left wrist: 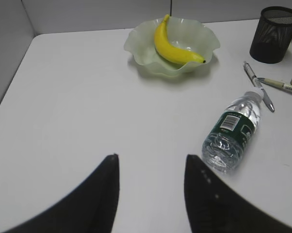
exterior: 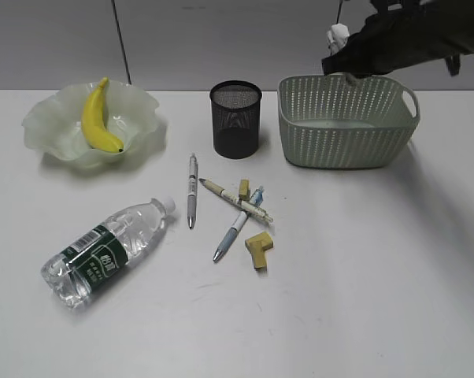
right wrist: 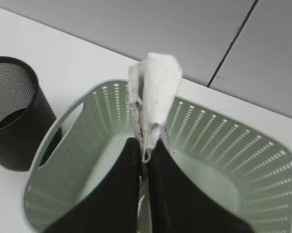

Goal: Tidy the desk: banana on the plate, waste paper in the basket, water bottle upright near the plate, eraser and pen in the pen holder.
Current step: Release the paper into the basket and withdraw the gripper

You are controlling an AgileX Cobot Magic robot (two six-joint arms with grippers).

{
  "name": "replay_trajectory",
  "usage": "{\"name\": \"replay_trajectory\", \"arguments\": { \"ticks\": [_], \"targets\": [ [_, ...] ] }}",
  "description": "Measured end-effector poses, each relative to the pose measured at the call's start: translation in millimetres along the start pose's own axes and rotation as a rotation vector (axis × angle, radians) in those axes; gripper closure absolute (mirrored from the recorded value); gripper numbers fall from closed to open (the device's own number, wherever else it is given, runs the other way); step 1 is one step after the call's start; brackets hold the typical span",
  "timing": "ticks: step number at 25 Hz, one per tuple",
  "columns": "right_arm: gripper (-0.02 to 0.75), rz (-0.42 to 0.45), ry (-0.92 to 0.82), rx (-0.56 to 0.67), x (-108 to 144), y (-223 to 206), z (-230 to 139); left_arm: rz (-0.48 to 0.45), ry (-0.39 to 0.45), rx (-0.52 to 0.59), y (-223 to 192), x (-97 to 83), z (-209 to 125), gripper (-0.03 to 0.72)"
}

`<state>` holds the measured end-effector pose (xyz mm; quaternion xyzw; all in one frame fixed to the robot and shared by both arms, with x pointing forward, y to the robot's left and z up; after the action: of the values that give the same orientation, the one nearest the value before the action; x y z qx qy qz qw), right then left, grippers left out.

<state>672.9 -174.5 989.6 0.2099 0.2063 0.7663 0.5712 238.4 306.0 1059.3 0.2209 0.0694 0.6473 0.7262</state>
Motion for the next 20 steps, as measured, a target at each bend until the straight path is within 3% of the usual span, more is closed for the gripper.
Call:
{"name": "replay_trajectory", "arguments": {
  "ticks": [4, 9, 11, 13, 20],
  "targets": [
    [0.647, -0.023, -0.018, 0.025, -4, -22, -19, 0.000, 0.000, 0.000, 0, 0.0, 0, 0.357],
    [0.307, -0.029, -0.092, 0.044, -6, -31, -28, 0.000, 0.000, 0.000, 0, 0.0, 0, 0.357],
    [0.205, -0.030, -0.116, 0.038, -6, -31, -27, 0.000, 0.000, 0.000, 0, 0.0, 0, 0.357],
    [0.173, -0.015, -0.124, 0.047, -4, -26, -24, 0.000, 0.000, 0.000, 0, 0.0, 0, 0.357],
    [0.166, 0.144, -0.036, 0.218, 18, 38, -1, 0.000, 0.000, 0.000, 0, 0.0, 0, 0.357]
  ]
}}
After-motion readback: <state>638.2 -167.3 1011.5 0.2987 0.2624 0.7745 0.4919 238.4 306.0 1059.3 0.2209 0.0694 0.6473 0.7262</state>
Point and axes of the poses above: a point on each arm's last joint axis where the gripper is mounted, y pointing back along that axis away from the gripper, x along the wrist's bending axis when the last joint is at zero, z = x × y, the point moved 1 cm from there along -y, pointing out along that axis toward the gripper, and after that the axes turned 12 degrees about -y, right-handed, at the moved point
